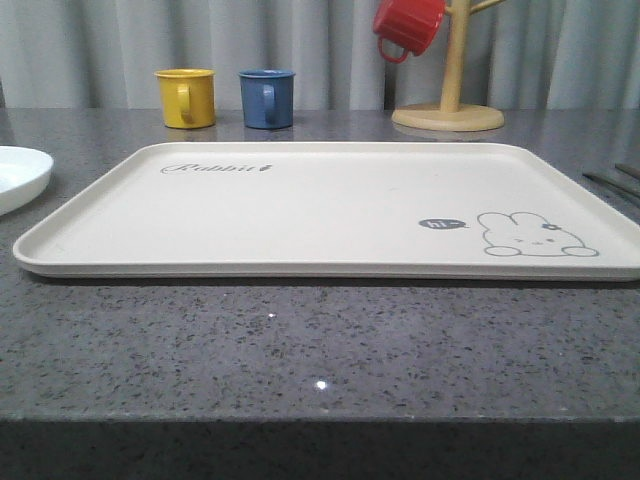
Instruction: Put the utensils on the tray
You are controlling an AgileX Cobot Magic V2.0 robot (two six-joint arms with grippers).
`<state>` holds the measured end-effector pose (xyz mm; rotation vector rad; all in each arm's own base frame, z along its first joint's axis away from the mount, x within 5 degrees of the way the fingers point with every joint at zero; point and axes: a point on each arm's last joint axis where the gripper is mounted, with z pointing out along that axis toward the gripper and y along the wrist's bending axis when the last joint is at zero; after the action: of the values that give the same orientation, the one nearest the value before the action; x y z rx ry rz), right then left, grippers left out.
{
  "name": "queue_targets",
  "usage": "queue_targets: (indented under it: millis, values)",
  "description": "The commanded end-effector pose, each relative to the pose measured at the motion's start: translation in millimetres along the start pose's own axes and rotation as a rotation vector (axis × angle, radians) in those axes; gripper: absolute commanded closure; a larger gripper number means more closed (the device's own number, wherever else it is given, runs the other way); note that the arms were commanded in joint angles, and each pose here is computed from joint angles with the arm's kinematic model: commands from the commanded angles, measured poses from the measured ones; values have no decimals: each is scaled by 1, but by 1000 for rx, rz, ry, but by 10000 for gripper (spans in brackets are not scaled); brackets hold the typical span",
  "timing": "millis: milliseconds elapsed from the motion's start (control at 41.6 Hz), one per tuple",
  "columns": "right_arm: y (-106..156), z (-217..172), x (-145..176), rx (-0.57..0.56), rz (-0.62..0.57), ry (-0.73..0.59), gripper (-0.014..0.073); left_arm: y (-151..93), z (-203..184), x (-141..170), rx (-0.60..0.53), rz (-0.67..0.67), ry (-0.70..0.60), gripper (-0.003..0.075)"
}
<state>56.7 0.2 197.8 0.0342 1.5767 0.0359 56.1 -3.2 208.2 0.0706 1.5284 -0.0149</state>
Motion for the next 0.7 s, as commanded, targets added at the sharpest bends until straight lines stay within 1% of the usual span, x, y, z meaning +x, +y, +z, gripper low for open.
queue_targets:
  millis: [0, 553, 673]
  values:
    - [0, -2, -8, 6, -2, -100, 663, 1, -1, -2, -11, -17, -81, 740]
    - [0, -2, -10, 6, -2, -115, 663, 1, -1, -3, -11, -17, -87, 740]
    - [0, -2, -14, 6, -2, -158, 663, 2, -2, -10, -20, -30, -166, 740]
